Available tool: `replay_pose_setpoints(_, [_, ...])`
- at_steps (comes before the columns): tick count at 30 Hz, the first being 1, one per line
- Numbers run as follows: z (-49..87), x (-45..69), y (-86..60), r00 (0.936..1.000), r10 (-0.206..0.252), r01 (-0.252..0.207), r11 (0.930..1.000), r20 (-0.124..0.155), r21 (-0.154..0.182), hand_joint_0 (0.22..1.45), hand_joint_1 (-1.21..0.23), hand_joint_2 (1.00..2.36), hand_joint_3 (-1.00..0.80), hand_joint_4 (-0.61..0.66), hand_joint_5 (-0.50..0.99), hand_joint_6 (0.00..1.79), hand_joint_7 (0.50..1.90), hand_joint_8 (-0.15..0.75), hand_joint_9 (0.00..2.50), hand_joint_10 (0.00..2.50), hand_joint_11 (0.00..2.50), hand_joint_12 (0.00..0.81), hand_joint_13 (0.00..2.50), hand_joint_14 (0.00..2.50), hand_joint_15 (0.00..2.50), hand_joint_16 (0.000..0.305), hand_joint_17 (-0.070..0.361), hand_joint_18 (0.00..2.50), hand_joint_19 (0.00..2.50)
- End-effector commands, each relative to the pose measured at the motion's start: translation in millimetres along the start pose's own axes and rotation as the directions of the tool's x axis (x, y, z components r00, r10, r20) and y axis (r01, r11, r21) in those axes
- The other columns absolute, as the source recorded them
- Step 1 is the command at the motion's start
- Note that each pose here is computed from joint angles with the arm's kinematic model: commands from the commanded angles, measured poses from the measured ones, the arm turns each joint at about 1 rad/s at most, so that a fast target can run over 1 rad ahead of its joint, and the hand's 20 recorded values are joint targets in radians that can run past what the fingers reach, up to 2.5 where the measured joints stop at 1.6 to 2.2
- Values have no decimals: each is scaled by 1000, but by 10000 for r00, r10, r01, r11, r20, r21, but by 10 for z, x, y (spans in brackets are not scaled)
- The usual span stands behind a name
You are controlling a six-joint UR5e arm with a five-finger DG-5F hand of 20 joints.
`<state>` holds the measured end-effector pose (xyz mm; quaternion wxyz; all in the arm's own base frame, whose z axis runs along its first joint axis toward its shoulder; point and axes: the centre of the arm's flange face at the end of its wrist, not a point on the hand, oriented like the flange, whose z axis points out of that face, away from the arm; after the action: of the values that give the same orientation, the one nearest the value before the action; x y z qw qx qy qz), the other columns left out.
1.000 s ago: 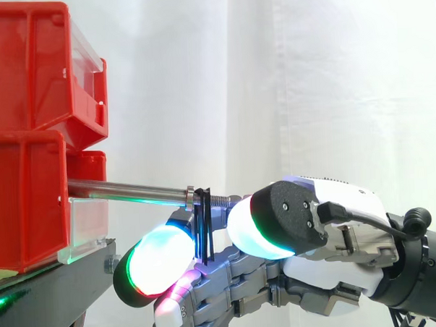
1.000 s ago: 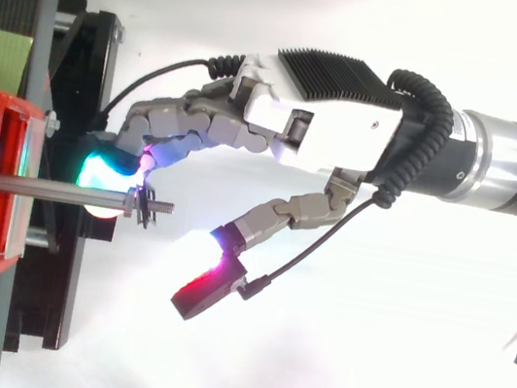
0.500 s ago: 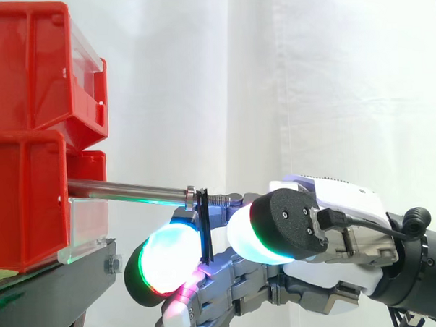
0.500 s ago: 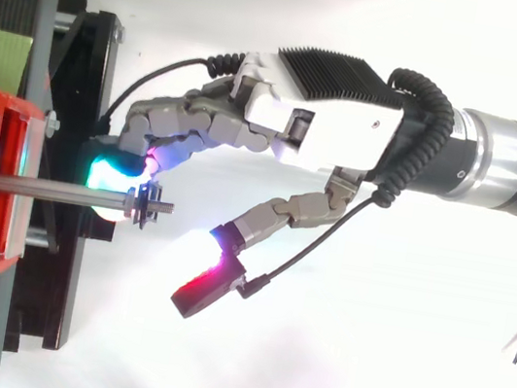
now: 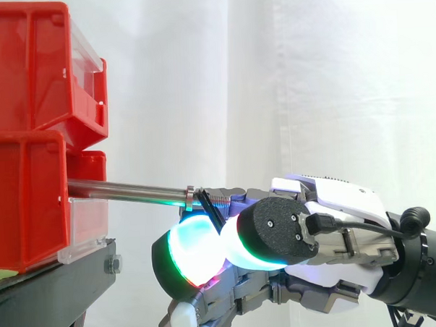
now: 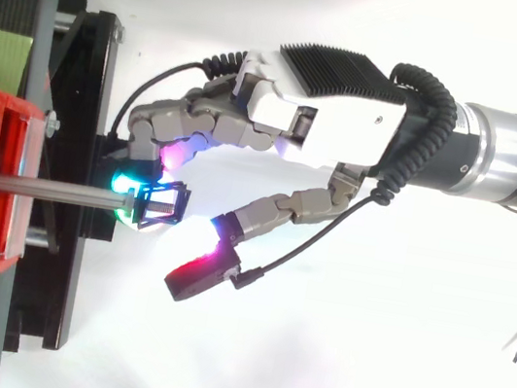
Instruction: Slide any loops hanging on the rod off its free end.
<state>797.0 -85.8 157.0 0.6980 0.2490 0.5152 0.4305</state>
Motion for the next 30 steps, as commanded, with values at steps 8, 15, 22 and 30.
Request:
replay_pose_setpoints(8, [1,-4,0,10000,4,-4,10000,6,-15,563,-621,1009,-419,247,-126,500,1444,339,822,15,393,384,784,10,255,65,146,731,552])
replay_pose_setpoints(15, [-11,-32,-20,10000,-9,9,10000,5,39,555,-578,1009,-413,237,-123,502,1383,342,826,14,377,387,781,10,254,65,147,725,562])
replay_pose_setpoints(22, [-26,-78,-44,9999,-41,41,10000,-92,-19,593,-489,1016,-340,218,-114,502,1385,338,846,15,385,384,776,11,267,64,143,710,592])
replay_pose_setpoints(30, [-25,-91,-47,10000,-48,48,10000,-64,-37,566,-522,1012,-376,219,-115,502,1388,343,844,16,389,391,773,11,267,65,146,707,591])
